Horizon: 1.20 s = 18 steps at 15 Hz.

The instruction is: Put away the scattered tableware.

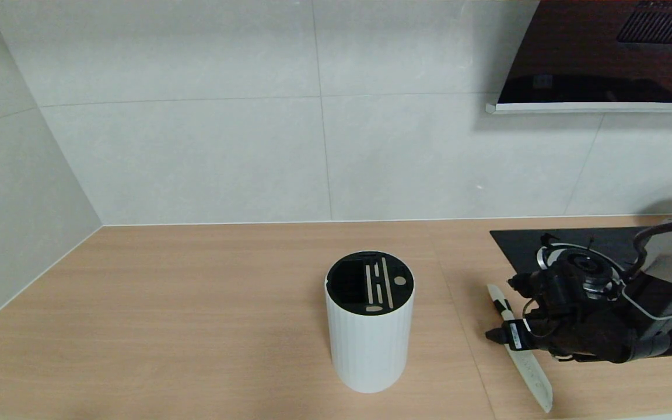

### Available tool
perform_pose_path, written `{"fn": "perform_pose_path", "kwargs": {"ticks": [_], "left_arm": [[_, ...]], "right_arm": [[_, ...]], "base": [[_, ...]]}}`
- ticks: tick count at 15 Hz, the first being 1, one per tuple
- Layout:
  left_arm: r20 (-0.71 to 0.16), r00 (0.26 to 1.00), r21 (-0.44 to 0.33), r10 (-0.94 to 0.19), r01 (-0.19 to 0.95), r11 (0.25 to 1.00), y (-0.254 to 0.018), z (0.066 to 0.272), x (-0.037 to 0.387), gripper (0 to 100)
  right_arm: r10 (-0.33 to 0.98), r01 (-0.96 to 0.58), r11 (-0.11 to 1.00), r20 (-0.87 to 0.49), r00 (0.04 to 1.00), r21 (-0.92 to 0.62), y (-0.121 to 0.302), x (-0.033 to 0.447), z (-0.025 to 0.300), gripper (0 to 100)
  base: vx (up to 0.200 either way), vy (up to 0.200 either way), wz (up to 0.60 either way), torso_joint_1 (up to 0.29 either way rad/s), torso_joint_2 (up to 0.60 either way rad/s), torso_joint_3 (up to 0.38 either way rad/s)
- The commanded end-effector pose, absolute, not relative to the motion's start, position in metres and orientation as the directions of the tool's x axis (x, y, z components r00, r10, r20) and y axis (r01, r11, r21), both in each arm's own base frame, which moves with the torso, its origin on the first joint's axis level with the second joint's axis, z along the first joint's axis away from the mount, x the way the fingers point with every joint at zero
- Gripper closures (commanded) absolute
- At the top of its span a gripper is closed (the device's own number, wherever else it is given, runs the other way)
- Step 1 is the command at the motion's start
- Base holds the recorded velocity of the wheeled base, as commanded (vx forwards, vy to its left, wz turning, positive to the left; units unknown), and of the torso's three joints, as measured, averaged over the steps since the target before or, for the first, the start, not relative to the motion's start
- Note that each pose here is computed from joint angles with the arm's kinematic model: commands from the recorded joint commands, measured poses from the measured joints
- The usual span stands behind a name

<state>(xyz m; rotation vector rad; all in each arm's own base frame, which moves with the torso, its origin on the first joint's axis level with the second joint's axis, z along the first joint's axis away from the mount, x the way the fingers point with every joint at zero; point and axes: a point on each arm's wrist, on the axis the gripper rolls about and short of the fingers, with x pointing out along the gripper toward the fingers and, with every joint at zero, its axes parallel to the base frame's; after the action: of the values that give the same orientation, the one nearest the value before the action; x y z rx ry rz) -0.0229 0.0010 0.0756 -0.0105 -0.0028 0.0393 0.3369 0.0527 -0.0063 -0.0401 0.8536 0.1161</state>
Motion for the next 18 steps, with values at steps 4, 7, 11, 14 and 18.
{"fn": "perform_pose_path", "kwargs": {"ticks": [4, 7, 11, 14, 18], "left_arm": [[0.003, 0.999, -0.011, 0.040, -0.040, 0.999, 0.001, 0.076, -0.023, 0], [0.003, 0.999, -0.011, 0.040, -0.040, 0.999, 0.001, 0.076, -0.023, 0], [0.002, 0.999, -0.011, 0.040, -0.040, 0.999, 0.001, 0.076, -0.023, 0], [0.002, 0.999, -0.011, 0.040, -0.040, 0.999, 0.001, 0.076, -0.023, 0], [0.002, 0.999, -0.011, 0.040, -0.040, 0.999, 0.001, 0.076, -0.023, 0]], "right_arm": [[0.078, -0.112, 0.994, -0.755, 0.651, 0.007, 0.052, 0.339, -0.016, 0], [0.061, -0.101, 0.995, -0.758, 0.650, -0.006, 0.052, 0.340, -0.018, 0], [0.055, -0.099, 0.995, -0.765, 0.641, -0.011, 0.052, 0.339, -0.022, 0], [0.020, -0.078, 0.996, -0.771, 0.637, -0.039, 0.052, 0.338, -0.025, 0], [0.016, -0.076, 0.996, -0.778, 0.628, -0.041, 0.050, 0.335, -0.026, 100]], "base": [[0.000, 0.000, 0.00, 0.000, 0.00, 0.000], [0.000, 0.000, 0.00, 0.000, 0.00, 0.000], [0.000, 0.000, 0.00, 0.000, 0.00, 0.000], [0.000, 0.000, 0.00, 0.000, 0.00, 0.000], [0.000, 0.000, 0.00, 0.000, 0.00, 0.000]]}}
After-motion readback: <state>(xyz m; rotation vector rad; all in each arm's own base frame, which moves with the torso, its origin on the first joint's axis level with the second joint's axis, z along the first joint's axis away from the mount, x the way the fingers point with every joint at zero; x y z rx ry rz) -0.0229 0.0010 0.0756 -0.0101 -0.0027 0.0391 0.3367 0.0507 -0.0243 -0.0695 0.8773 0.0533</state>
